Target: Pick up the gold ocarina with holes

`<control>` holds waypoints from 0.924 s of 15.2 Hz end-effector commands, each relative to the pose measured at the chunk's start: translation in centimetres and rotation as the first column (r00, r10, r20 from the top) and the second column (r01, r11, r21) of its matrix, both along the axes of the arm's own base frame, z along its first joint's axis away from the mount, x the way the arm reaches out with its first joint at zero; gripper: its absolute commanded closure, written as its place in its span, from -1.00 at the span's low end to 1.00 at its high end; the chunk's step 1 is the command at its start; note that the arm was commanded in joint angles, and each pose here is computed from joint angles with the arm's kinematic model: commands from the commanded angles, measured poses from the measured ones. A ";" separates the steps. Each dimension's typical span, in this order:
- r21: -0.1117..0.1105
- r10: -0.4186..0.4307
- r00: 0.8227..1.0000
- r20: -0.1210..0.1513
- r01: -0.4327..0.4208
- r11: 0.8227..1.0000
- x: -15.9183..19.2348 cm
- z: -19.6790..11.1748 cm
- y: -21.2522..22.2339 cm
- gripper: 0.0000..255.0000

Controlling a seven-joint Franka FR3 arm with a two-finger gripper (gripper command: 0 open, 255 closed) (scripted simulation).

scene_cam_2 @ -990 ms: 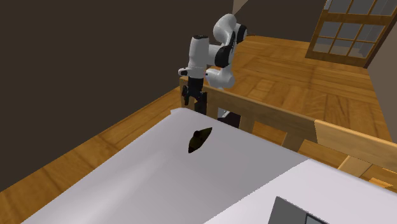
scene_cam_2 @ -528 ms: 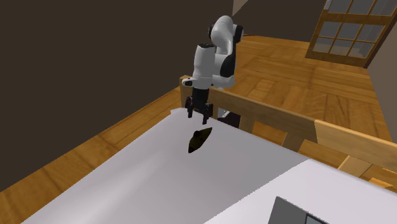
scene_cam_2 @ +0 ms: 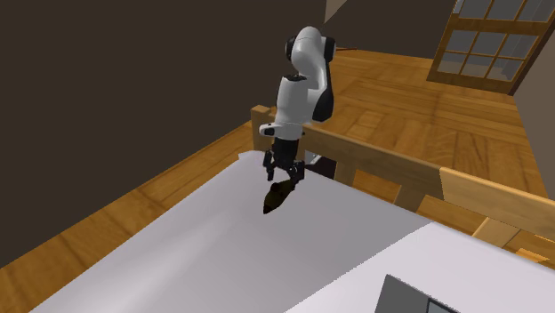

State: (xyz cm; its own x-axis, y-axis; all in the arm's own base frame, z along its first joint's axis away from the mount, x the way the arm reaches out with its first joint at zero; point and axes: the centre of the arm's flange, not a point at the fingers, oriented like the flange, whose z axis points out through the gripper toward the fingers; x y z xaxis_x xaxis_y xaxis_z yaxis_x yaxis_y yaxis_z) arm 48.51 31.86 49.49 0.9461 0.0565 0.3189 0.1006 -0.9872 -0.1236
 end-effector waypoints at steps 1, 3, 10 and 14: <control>0.001 0.000 1.000 0.001 0.000 1.000 -0.1 -1.0 0.0 -1.00; 0.001 0.000 1.000 0.001 0.000 1.000 -0.1 -2.1 0.0 -1.00; 0.001 0.000 1.000 0.001 0.000 1.000 -0.2 -2.5 0.0 1.00; 0.001 0.000 1.000 0.001 0.000 1.000 -0.2 -2.4 0.0 1.00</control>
